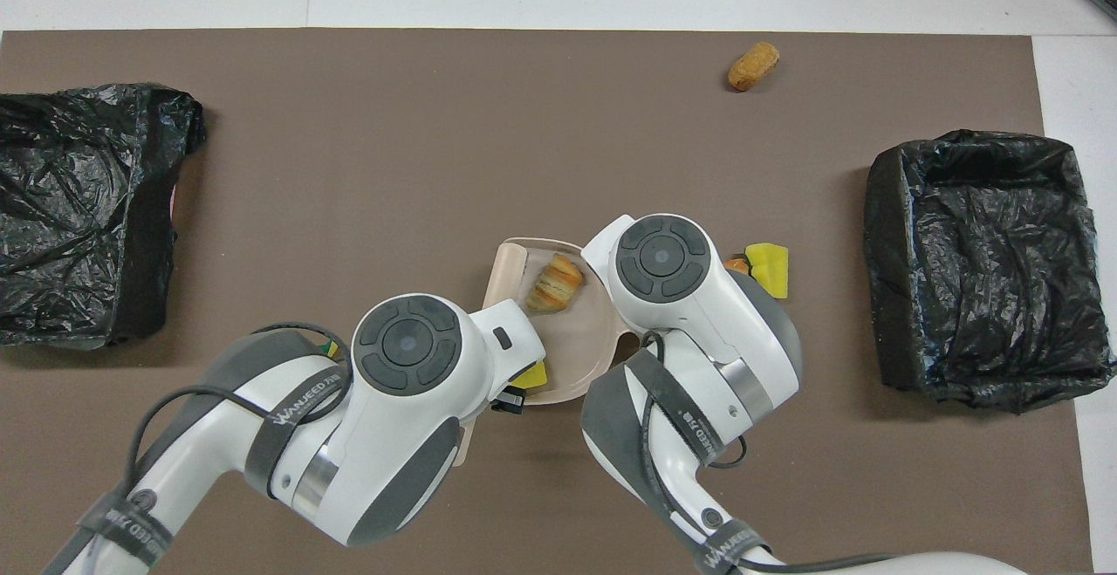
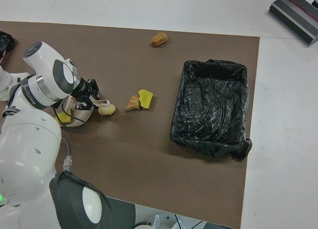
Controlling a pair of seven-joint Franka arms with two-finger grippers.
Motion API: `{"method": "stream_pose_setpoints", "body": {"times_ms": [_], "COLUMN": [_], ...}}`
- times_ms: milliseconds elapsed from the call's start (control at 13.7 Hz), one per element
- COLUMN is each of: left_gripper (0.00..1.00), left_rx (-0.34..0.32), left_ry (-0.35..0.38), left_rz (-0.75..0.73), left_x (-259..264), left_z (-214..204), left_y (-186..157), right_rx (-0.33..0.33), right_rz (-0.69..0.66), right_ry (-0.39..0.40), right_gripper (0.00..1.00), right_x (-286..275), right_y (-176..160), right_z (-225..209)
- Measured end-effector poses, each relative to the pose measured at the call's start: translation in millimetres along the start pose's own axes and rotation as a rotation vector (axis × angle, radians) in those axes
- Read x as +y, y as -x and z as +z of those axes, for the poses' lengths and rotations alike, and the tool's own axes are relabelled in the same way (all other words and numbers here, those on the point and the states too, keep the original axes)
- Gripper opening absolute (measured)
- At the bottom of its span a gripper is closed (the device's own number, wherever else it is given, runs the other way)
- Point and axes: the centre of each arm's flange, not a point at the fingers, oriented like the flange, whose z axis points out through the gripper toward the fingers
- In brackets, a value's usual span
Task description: Sweep and dump trash in bin
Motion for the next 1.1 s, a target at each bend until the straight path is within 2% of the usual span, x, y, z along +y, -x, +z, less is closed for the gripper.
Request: {"method": "stream_pose_setpoints", "body": {"times_ms": [219, 439, 804, 951, 1097], "left_gripper": [0.26, 0.26, 0.26, 0.26, 0.26], "left_rx": [-0.076, -0.161, -0.221, -0.237, -0.247], "left_ry": [-0.014, -0.035, -0.074, -0.142, -0.174], "left_rz": [-0.141, -0.353, -0.627, -0.666, -0.667], "left_x": [-33, -82, -176, -208, -212], "left_z": [-31, -31, -5, -4, 0], "left_y": [18, 29, 39, 48, 54], "right_rx": [0.000, 0.000, 0.000, 0.000, 0.000], "right_rz": [0.000, 0.000, 0.000, 0.000, 0.000], "right_ry": [0.000, 0.000, -0.001, -0.001, -0.001], "right_gripper": [0.31, 0.31, 0.31, 0.31, 0.31], "right_x": [0, 0, 0, 0, 0], "right_y": [0, 0, 0, 0, 0], "right_z": [0, 0, 1, 1, 1]}}
